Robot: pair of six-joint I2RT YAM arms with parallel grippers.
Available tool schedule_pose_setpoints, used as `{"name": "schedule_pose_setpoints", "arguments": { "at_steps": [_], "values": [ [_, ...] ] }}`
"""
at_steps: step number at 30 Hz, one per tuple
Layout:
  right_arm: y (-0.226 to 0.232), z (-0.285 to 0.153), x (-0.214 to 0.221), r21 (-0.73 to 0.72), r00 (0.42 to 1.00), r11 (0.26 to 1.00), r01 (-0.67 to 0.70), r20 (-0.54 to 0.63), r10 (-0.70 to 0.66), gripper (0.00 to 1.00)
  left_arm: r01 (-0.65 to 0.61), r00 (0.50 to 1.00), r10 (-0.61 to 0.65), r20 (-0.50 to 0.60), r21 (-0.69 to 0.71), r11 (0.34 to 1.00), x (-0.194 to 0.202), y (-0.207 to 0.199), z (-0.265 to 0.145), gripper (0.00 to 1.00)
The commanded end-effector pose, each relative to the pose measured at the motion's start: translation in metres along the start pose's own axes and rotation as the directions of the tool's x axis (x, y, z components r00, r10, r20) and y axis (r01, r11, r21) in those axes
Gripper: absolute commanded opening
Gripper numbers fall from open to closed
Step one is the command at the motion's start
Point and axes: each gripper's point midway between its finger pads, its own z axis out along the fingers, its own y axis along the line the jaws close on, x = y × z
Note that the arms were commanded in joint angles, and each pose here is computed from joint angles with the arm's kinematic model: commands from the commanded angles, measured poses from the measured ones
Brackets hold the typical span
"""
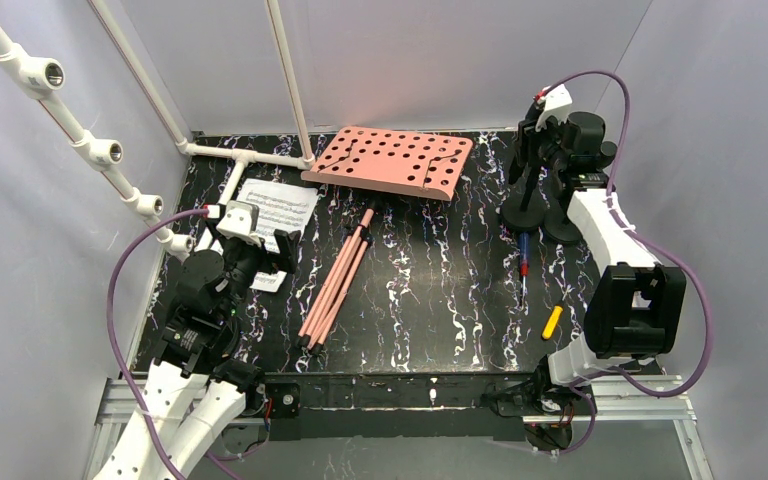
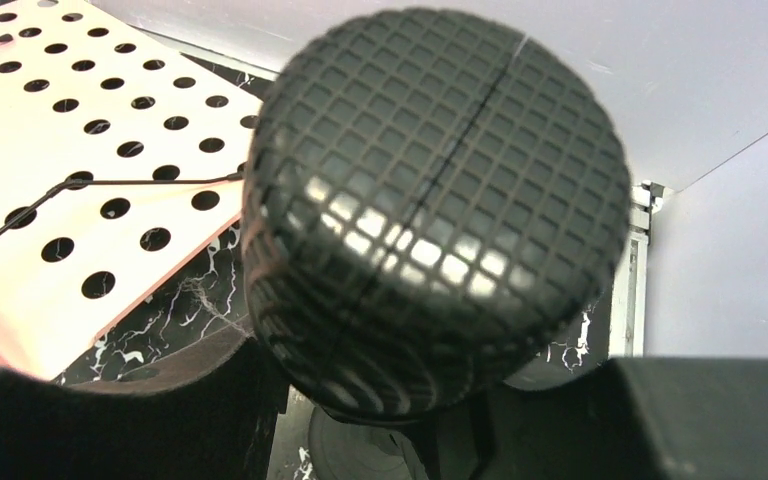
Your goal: Pack up the instrument practice props
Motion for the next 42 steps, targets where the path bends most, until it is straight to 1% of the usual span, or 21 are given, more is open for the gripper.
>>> {"name": "schedule_pose_setpoints", "arguments": {
  "at_steps": [1,7,9,11,14,15,18,22,26,31,36,42],
  "values": [
    [-0.008,-0.007,-0.024,0.054,0.993,0.998,-0.035,0.119,0.028,0.39,-0.012,1.0,0.012,0.002,0.012,1.0,0.001,-0.002,0.002,0.92],
    [-0.009,-0.014,-0.006,0.099,0.987,0.989,-0.111,0.128,0.098,0.52,-0.012,1.0,0.012,0.001,0.014,1.0,0.002,-0.003,0.003,0.92],
    [-0.024,-0.02,0.001,0.151,0.985,0.979,-0.138,0.125,0.119,0.56,-0.012,1.0,0.012,0.003,0.017,1.0,0.001,-0.003,0.003,0.92],
    [-0.03,-0.024,0.004,0.18,0.982,0.971,-0.157,0.131,0.134,0.57,-0.012,1.0,0.012,0.005,0.021,1.0,0.001,-0.004,0.003,0.92],
    [-0.035,-0.031,0.006,0.216,0.976,0.958,-0.186,0.15,0.156,0.62,-0.012,1.0,0.012,0.005,0.021,1.0,0.0,-0.004,0.003,0.92],
    [-0.036,-0.033,0.007,0.223,0.975,0.955,-0.193,0.155,0.161,0.66,-0.013,1.0,0.012,0.005,0.023,1.0,0.0,-0.004,0.003,0.92],
    [-0.034,-0.037,0.008,0.219,0.972,0.954,-0.205,0.162,0.172,0.76,-0.012,1.0,0.012,0.003,0.024,1.0,0.001,-0.004,0.003,0.92],
    [-0.03,-0.042,0.009,0.21,0.966,0.95,-0.229,0.172,0.195,0.84,-0.013,1.0,0.013,0.002,0.026,1.0,0.001,-0.005,0.003,0.92],
    [-0.024,-0.05,0.015,0.203,0.962,0.949,-0.241,0.175,0.207,0.89,-0.012,1.0,0.012,0.001,0.029,1.0,0.001,-0.005,0.003,0.92],
    [-0.021,-0.065,0.016,0.209,0.954,0.943,-0.258,0.211,0.214,0.98,-0.012,1.0,0.013,-0.002,0.031,0.999,0.002,-0.006,0.004,0.92],
    [-0.018,-0.07,0.021,0.207,0.952,0.943,-0.259,0.218,0.214,0.99,-0.013,1.0,0.013,-0.004,0.036,0.999,0.002,-0.007,0.004,0.92],
    [-0.013,-0.074,0.036,0.205,0.947,0.937,-0.281,0.219,0.236,0.99,-0.013,1.0,0.013,-0.006,0.037,0.999,0.002,-0.007,0.004,0.92]
  ]
}}
